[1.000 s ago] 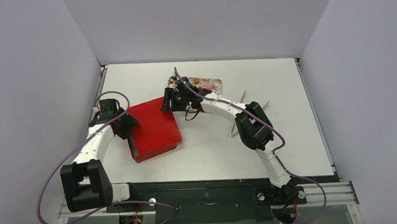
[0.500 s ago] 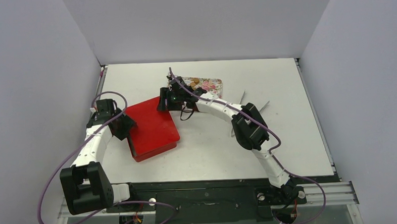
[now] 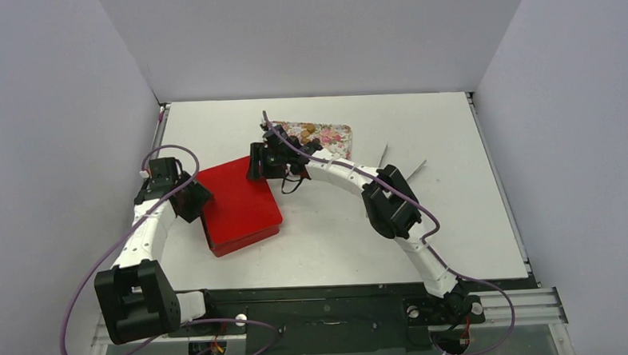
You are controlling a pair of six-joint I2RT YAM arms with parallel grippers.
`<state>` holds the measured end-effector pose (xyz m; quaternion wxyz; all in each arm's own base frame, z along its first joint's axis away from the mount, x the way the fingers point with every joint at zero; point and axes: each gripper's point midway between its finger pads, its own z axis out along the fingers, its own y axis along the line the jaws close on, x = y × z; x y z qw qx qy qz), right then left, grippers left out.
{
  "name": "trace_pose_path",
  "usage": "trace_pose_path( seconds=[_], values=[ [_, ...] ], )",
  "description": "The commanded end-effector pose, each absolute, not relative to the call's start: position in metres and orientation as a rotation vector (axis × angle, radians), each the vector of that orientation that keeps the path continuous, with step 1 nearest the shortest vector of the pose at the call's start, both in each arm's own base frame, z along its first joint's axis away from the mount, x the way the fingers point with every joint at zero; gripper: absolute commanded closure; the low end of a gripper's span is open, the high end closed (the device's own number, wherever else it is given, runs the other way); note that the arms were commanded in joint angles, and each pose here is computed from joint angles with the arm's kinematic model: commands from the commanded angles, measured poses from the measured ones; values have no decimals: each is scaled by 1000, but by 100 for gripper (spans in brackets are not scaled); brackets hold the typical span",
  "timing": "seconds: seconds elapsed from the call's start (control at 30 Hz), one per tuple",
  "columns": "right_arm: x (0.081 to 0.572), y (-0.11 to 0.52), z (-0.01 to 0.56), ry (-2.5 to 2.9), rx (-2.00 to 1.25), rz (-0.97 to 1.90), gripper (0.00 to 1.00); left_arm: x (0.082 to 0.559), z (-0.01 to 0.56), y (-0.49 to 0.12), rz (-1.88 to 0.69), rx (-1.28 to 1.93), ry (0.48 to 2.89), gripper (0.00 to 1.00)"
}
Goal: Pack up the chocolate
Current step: Pick up the box lid from the center of the board, then close the box lid on the packing box.
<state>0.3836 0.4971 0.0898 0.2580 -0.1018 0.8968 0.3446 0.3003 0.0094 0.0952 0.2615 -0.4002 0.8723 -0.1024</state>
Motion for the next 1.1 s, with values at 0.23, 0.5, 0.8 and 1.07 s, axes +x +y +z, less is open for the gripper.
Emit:
trace_pose_path(
  seconds=[0.23,0.5,0.8,1.07],
  values=[
    [369,529,136,2328,-339,1027,48,320,136,12,-347,-1011,2252,51],
    [366,534,129,2340,-353,1020,48,315,133,17,-331,-1020,2256,51],
    [362,540,117,2352,-360,1006,48,309,128,23,-308,-1029,2261,51],
    [363,540,114,2355,-356,995,48,307,120,26,-286,-1037,2277,51]
  ],
)
